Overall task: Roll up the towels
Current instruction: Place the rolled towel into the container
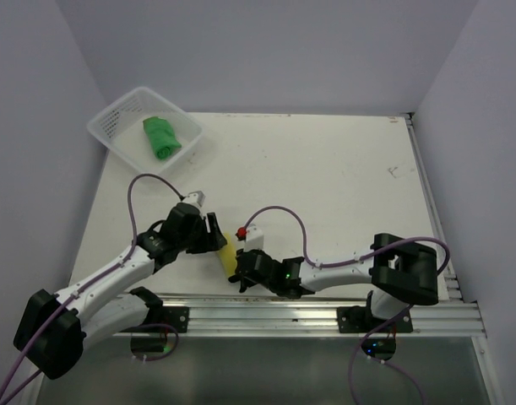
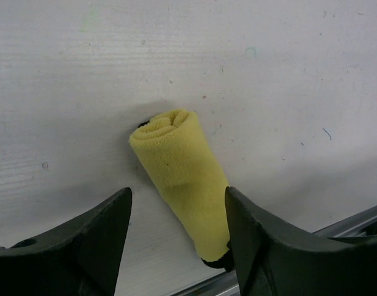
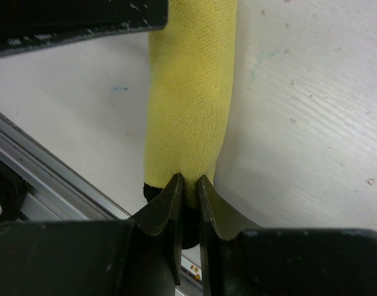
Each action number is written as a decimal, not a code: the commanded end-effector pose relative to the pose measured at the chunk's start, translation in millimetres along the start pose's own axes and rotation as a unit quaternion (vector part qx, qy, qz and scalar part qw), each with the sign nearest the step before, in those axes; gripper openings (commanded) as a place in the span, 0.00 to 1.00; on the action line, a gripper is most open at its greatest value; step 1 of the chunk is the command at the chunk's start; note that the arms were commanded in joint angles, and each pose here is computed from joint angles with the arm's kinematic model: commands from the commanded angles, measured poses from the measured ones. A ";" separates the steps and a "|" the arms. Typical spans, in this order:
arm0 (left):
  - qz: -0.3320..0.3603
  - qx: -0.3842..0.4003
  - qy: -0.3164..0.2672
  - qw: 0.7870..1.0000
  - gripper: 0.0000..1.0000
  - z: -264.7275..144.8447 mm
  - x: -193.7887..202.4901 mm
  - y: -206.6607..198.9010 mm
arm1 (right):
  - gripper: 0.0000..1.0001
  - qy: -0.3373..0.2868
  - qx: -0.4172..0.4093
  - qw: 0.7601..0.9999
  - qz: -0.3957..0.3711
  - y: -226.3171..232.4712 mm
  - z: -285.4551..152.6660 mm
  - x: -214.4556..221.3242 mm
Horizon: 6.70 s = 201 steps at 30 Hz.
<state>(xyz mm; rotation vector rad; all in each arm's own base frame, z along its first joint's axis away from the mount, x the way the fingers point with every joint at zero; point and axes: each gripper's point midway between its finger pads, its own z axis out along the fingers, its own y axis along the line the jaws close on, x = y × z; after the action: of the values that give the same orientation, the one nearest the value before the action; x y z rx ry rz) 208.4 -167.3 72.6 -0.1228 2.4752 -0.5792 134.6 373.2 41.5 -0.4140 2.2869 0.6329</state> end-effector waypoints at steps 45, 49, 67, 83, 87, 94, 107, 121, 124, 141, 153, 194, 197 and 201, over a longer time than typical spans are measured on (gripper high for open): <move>0.042 -0.056 0.095 0.993 0.56 36.8 74.3 28.5 | 0.17 -0.091 0.075 0.990 -0.080 35.9 -2.1 -24.0; 0.047 -0.055 0.104 0.992 0.42 39.3 78.3 29.0 | 0.24 -0.096 0.073 0.990 -0.071 33.0 -6.4 -25.6; 0.075 -0.067 0.084 0.991 0.27 38.2 44.4 11.5 | 0.54 -0.125 0.063 0.990 -0.037 -16.8 -75.3 -43.2; 0.138 -0.163 -0.038 0.976 0.31 19.7 -135.5 -9.5 | 0.57 -0.154 0.073 0.985 -0.013 -57.4 -104.5 -66.2; 0.121 -0.203 -0.101 0.966 0.31 -0.5 -225.4 6.2 | 0.57 -0.151 0.079 0.985 -0.001 -72.3 -103.8 -78.1; 0.075 -0.284 -0.194 0.936 0.34 -20.4 -366.9 65.6 | 0.59 -0.140 0.083 0.987 -0.014 -79.8 -103.5 -95.3; 0.055 -0.440 -0.119 0.889 0.39 10.0 -402.3 241.8 | 0.65 -0.108 0.095 0.989 0.025 -118.8 -73.2 -108.1; 0.009 -0.360 -0.054 0.932 0.42 103.6 -349.4 284.5 | 0.65 -0.068 0.099 0.991 0.052 -144.0 -43.4 -104.1; 0.000 -0.354 -0.053 0.934 0.46 112.5 -344.9 291.5 | 0.65 -0.061 0.101 0.992 0.056 -148.2 -39.3 -103.2; -0.012 -0.351 -0.092 0.932 0.72 90.3 -357.3 287.3 | 0.64 -0.049 0.093 0.993 0.062 -143.6 -30.3 -111.3; -0.009 -0.342 -0.132 0.930 0.68 52.1 -378.6 266.2 | 0.64 -0.048 0.080 0.993 0.071 -138.0 -35.1 -112.6; 0.158 -0.001 -0.232 0.960 0.97 -50.4 -187.4 -5.4 | 0.96 -0.105 0.201 0.966 0.122 -251.4 -146.1 -213.7; 0.155 -0.016 -0.223 0.962 0.99 -48.6 -190.6 -1.8 | 0.99 -0.119 0.207 0.964 0.119 -253.4 -150.4 -216.4; 0.155 -0.028 -0.236 0.959 1.00 -54.1 -192.6 2.6 | 0.99 -0.116 0.221 0.960 0.123 -258.9 -148.9 -216.7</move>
<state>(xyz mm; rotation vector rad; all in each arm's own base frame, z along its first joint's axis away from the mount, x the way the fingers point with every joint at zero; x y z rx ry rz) 330.4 -107.9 190.3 0.1014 2.0601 -0.3355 319.1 108.8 200.0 0.1459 2.2018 0.2965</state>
